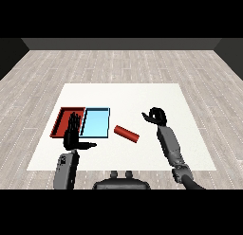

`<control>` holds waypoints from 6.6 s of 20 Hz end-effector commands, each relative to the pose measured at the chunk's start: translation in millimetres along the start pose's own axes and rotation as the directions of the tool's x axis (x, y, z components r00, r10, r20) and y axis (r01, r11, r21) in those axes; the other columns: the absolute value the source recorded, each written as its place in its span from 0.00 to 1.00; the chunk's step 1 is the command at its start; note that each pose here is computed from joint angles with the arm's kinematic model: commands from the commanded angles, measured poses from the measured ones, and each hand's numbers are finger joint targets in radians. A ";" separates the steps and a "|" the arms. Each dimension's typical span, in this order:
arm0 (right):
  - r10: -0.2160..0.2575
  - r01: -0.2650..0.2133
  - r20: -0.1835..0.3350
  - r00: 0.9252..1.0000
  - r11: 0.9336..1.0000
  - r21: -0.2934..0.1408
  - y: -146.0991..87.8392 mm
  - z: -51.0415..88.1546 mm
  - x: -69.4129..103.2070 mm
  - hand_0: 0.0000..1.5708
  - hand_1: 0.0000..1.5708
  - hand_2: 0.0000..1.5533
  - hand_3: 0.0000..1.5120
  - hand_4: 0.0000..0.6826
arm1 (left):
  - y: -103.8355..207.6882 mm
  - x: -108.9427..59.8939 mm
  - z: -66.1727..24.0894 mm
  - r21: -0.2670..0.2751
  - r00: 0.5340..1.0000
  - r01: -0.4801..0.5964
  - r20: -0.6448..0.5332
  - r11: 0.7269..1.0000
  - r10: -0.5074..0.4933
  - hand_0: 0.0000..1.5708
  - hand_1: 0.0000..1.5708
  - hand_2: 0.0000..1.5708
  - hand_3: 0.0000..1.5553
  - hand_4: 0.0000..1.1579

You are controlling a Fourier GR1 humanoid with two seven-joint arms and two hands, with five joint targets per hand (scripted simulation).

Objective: Pick the red can and put it in the red box

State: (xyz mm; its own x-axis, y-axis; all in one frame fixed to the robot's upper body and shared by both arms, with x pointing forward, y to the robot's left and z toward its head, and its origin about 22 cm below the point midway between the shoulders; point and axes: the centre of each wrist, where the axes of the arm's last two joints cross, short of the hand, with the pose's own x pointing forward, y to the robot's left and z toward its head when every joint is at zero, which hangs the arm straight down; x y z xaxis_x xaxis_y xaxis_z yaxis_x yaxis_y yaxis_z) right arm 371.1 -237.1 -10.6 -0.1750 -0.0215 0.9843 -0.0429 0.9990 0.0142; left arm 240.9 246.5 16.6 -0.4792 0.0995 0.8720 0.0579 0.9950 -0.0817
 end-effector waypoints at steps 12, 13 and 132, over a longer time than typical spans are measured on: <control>-0.073 0.073 0.257 0.964 0.997 0.010 34.8 35.8 84.5 0.92 0.92 0.90 0.91 0.92 | -66.7 21.9 -20.4 -0.154 0.997 -0.015 -0.073 0.988 0.004 0.00 0.00 0.00 0.00 0.00; -0.076 0.075 0.261 0.962 0.997 0.013 61.1 35.5 85.8 0.92 0.92 0.90 0.91 0.92 | -67.9 21.7 -20.9 -0.155 0.997 -0.015 -0.073 0.988 0.004 0.00 0.00 0.00 0.00 0.00; -0.164 0.166 0.285 0.944 0.986 0.017 32.2 136.6 111.4 0.00 0.00 0.00 0.00 0.00 | -36.0 -9.9 -96.3 0.188 0.968 0.224 -0.156 0.956 -0.196 1.00 1.00 1.00 0.95 0.98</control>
State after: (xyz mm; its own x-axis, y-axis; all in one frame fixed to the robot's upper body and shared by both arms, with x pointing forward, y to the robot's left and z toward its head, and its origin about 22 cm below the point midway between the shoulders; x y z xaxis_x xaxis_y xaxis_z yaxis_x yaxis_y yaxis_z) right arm 227.9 -188.8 85.1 -0.4382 -0.2141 0.8730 -0.1190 0.9765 0.1798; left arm 314.5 167.1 34.1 -0.3477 -0.0372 0.9369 -0.1533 0.9880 -0.0176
